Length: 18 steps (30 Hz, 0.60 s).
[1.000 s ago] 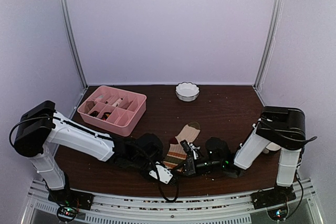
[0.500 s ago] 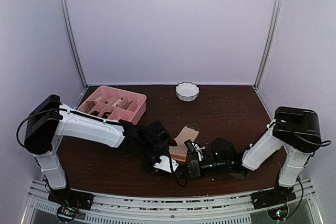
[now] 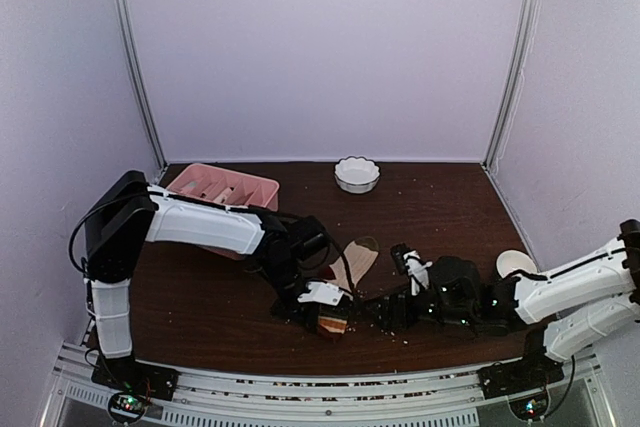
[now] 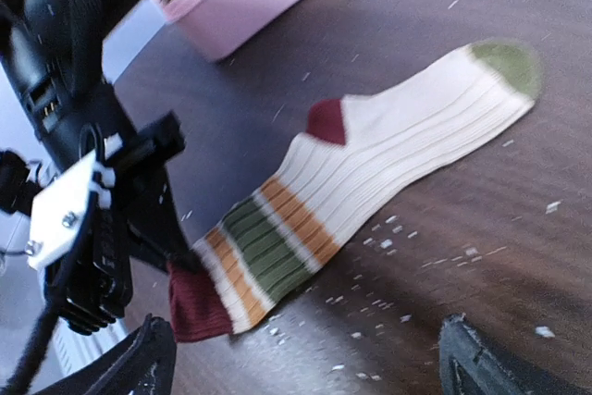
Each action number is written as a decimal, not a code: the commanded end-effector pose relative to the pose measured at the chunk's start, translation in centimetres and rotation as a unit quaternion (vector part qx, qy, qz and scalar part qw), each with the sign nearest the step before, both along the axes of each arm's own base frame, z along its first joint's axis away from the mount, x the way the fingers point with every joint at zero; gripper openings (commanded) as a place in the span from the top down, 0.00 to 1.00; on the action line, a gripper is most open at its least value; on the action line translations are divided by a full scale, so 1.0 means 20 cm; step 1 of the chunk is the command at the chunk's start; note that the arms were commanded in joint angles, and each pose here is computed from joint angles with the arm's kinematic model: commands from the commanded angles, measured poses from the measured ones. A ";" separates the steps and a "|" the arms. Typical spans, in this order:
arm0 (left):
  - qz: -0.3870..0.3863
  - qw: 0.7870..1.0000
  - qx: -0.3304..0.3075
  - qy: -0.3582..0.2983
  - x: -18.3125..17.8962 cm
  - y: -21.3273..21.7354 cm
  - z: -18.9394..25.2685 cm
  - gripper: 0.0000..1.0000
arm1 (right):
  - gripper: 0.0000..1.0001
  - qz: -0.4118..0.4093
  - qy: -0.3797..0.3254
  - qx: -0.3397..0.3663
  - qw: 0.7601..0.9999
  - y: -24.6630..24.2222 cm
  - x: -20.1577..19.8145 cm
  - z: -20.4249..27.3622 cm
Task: Roll the socks
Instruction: Roll the sock at the center of the board.
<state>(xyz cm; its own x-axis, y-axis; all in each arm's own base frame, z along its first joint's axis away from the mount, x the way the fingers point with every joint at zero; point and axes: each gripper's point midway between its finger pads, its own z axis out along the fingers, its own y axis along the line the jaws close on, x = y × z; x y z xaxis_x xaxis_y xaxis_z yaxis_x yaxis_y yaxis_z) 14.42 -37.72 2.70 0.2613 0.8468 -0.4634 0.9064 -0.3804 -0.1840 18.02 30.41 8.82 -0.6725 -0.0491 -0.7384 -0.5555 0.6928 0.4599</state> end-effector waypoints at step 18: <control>0.116 0.969 0.081 0.202 0.03 0.00 -0.07 1.00 | 0.20 0.104 -0.180 -0.052 0.977 0.13 -0.17 0.02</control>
<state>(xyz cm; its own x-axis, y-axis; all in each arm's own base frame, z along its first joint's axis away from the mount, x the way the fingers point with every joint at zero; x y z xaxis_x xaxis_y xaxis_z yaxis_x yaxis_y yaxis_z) 14.86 -37.94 1.78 -0.0325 0.9191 -0.3927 0.8386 -0.1886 -0.5110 16.00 29.27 9.32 -0.3883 -0.2223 -0.8943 -0.7091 0.6919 0.1358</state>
